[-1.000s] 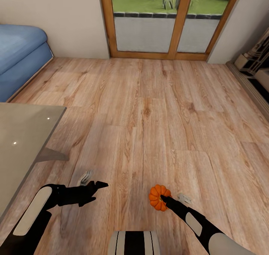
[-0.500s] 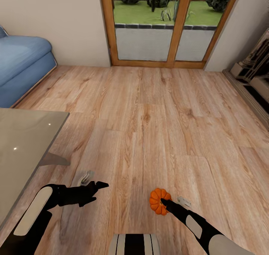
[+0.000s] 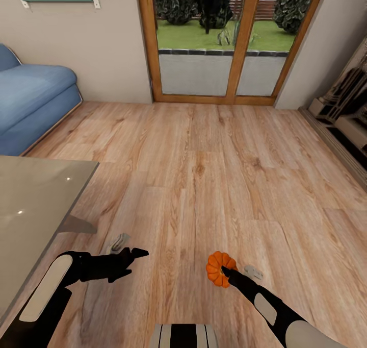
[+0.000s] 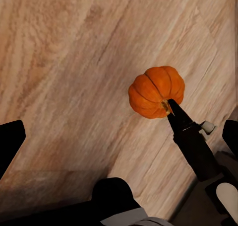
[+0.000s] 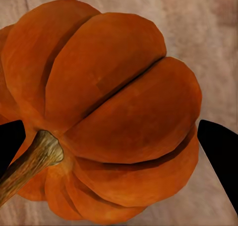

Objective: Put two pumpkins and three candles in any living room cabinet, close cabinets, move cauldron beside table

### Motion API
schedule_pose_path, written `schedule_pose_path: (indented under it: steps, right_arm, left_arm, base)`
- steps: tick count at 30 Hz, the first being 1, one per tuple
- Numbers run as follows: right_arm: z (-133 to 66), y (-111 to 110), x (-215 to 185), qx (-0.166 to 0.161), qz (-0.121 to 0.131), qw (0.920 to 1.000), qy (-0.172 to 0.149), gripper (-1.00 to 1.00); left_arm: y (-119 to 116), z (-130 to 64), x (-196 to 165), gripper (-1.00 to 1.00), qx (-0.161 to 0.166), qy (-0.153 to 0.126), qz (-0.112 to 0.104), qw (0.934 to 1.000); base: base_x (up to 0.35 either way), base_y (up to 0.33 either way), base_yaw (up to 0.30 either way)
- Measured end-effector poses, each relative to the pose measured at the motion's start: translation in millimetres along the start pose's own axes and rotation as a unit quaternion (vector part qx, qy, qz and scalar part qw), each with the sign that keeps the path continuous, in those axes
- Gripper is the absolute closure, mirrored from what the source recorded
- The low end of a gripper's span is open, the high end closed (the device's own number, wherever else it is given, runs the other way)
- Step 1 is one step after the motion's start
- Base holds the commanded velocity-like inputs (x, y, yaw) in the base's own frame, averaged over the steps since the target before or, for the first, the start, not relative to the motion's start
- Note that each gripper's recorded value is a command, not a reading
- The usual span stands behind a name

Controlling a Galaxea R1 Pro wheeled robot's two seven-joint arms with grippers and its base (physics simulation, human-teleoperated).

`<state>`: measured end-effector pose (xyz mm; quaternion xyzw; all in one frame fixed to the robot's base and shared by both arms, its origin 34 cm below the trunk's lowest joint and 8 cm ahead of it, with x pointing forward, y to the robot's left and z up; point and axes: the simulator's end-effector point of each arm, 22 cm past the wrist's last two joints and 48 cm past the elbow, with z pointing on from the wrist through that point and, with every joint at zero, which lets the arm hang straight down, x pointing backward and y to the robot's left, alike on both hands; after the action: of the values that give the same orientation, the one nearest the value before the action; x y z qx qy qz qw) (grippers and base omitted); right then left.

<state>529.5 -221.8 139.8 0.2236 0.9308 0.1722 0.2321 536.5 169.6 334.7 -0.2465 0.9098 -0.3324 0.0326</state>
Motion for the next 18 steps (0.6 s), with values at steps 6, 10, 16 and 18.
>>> schedule_pose_path:
  steps: [6, 10, 16, 18]
  right_arm:
    - [-6.2, 3.6, -11.2, -0.003, 0.001, 1.0, -0.008, 1.0]
    - [-10.1, 8.3, -19.3, -0.007, -0.002, 0.9999, -0.015, 1.0]
    - [-15.0, 19.7, -27.2, -0.015, -0.004, 0.9996, -0.023, 1.0]
    - [-16.9, 23.2, -29.5, -0.018, -0.006, 0.9995, -0.025, 1.0]
  left_arm:
    - [-9.1, -8.2, -2.1, -1.0, 0.006, -0.008, 0.007, 0.9999]
    - [-15.1, -13.6, -3.2, -1.0, 0.01, -0.013, 0.012, 0.9998]
    - [-23.8, -22.1, -4.9, -1.0, 0.015, -0.021, 0.019, 0.9995]
    - [-27.0, -25.0, -5.5, -1.0, 0.017, -0.024, 0.022, 0.9993]
  base:
    - [0.0, 0.0, 0.0]
    - [0.0, 0.0, 0.0]
    - [0.0, 0.0, 0.0]
    - [0.0, 0.0, 0.0]
